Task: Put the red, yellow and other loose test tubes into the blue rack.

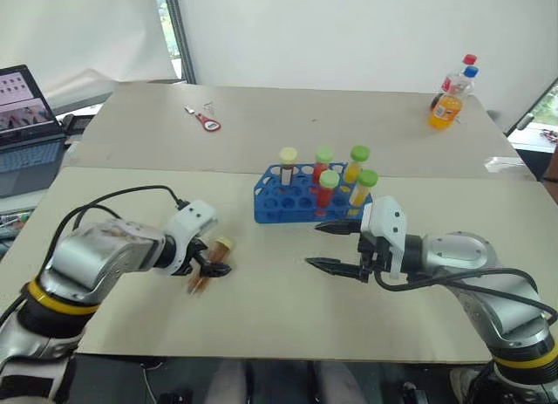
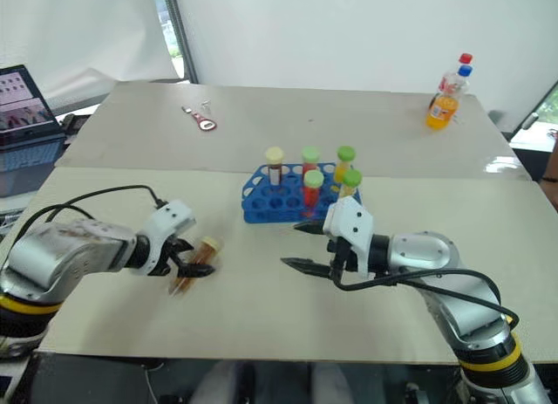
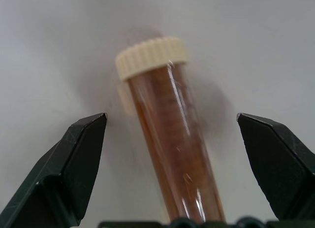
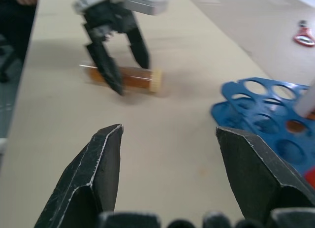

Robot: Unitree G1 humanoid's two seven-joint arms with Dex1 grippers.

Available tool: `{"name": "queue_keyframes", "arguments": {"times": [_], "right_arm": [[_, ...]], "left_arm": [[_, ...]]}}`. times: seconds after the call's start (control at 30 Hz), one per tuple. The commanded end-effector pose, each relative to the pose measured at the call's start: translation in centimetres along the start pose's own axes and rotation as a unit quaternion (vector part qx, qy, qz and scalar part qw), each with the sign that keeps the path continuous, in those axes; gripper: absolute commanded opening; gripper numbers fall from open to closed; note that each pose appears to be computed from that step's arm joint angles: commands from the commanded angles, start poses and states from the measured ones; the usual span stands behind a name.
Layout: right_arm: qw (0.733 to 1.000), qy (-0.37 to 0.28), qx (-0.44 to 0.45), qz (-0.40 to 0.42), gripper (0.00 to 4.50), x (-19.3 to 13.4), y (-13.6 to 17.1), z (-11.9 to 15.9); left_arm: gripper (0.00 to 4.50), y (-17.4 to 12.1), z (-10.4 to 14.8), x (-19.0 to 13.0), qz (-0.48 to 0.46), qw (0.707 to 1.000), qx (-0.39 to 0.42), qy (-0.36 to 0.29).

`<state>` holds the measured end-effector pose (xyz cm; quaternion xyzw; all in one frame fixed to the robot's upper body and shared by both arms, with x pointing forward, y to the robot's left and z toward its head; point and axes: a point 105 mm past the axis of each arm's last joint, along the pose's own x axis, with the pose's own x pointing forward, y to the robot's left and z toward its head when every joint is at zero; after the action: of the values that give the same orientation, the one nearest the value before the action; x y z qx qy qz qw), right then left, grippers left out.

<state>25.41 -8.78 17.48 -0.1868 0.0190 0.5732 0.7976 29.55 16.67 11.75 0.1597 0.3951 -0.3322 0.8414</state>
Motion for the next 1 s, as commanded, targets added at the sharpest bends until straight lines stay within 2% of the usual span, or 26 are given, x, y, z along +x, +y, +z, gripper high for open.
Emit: {"name": "queue_keyframes", "arguments": {"times": [0.03, 0.1, 0.2, 0.4, 0.53, 0.6, 0.7, 0.73, 0.8, 0.83, 0.9, 1.0], "right_arm": [[1.000, -0.007, -0.007, 0.017, 3.34, -0.4, 0.6, 1.2], [1.000, -0.005, 0.001, 0.021, 3.34, -0.7, 0.7, 1.4], [1.000, -0.003, 0.005, 0.020, 3.38, -1.1, 0.5, 1.8], [1.000, -0.011, 0.016, 0.002, 3.38, -1.8, -0.2, 2.7], [1.000, -0.015, 0.023, -0.007, 3.38, -2.0, -0.3, 3.0], [1.000, -0.011, 0.023, -0.009, 3.38, -2.1, -0.3, 2.9], [1.000, -0.008, 0.023, -0.011, 3.38, -2.3, -0.3, 2.8], [1.000, -0.006, 0.023, -0.012, 3.38, -2.4, -0.3, 2.7], [1.000, 0.008, 0.010, -0.018, 3.38, -2.9, -0.2, 2.5], [1.000, 0.019, -0.001, -0.022, 3.38, -3.3, -0.2, 2.3], [0.999, 0.033, -0.014, -0.026, 3.38, -3.9, 0.0, 2.0], [0.998, 0.053, -0.012, -0.038, 3.38, -4.8, 0.4, 1.7]], "left_arm": [[4.50, 0.6, 1.0, 0.4, 0.020, 1.000, -0.005, 0.002], [4.50, 0.3, 1.3, 0.6, 0.014, 1.000, -0.008, 0.009], [3.67, -0.3, 1.1, 0.5, 0.001, 1.000, -0.010, 0.025], [1.01, -0.9, 0.1, 0.3, -0.010, 0.999, 0.006, 0.048], [0.91, -0.5, -0.6, 0.1, -0.005, 0.999, 0.008, 0.052], [0.91, -0.3, 0.1, 0.1, -0.004, 0.999, 0.015, 0.034], [0.91, -0.1, 2.4, -0.3, -0.014, 0.999, 0.044, -0.023], [0.91, -0.3, 3.4, -0.5, -0.024, 0.997, 0.053, -0.045], [0.91, -0.4, 6.9, -1.3, -0.047, 0.988, 0.070, -0.127], [0.91, -0.9, 9.2, -2.2, -0.074, 0.976, 0.093, -0.182], [0.91, -1.4, 12.0, -3.4, -0.101, 0.955, 0.121, -0.251], [0.91, -1.3, 16.1, -4.5, -0.107, 0.918, 0.113, -0.366]]}}
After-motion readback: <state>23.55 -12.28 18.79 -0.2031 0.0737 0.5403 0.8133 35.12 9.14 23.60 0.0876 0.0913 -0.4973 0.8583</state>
